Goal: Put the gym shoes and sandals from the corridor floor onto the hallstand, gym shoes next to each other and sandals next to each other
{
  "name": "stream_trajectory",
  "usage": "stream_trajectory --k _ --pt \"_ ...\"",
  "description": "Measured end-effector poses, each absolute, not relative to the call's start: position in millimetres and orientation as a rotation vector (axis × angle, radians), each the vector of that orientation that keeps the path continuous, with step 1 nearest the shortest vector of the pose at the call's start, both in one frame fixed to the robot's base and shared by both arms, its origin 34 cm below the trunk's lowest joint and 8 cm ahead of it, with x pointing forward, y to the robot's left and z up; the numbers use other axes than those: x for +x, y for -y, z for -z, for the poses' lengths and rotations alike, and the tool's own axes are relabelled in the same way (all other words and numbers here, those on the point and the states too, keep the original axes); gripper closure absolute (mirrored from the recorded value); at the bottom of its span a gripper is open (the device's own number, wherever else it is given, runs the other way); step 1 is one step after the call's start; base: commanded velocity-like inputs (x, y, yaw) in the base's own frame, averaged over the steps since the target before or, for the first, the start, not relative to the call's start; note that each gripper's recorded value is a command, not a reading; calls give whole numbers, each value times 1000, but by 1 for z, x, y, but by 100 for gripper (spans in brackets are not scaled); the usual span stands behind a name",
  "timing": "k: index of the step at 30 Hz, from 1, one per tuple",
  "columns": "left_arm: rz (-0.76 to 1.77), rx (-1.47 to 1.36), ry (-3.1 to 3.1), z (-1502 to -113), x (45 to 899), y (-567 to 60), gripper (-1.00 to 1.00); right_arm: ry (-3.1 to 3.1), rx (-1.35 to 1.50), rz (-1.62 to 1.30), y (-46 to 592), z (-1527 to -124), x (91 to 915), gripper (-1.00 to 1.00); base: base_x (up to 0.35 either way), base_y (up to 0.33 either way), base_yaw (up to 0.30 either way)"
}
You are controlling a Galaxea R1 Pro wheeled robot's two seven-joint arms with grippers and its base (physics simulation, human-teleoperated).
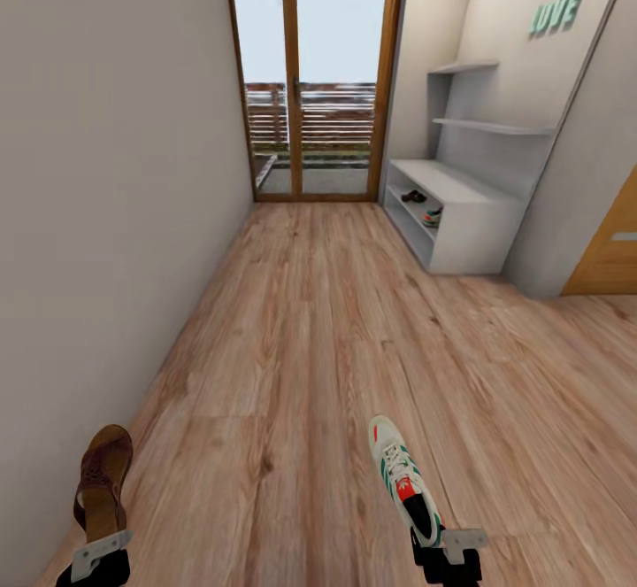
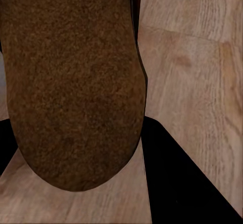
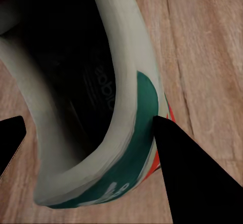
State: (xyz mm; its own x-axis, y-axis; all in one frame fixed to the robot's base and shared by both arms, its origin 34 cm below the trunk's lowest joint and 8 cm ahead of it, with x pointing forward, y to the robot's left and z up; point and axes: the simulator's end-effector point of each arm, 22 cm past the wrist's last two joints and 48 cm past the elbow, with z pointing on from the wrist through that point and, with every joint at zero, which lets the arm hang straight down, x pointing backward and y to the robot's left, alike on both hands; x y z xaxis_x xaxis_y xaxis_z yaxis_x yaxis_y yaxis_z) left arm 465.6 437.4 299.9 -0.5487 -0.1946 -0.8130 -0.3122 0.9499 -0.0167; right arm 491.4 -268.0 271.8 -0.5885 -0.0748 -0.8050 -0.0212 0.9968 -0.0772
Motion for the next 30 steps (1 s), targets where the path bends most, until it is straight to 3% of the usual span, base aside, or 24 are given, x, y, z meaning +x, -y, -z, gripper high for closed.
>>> stream_trajectory --k 30 --pt "-159 -357 -2168 -300 466 -437 100 -2200 -68 73 268 -272 491 100 338 0 0"
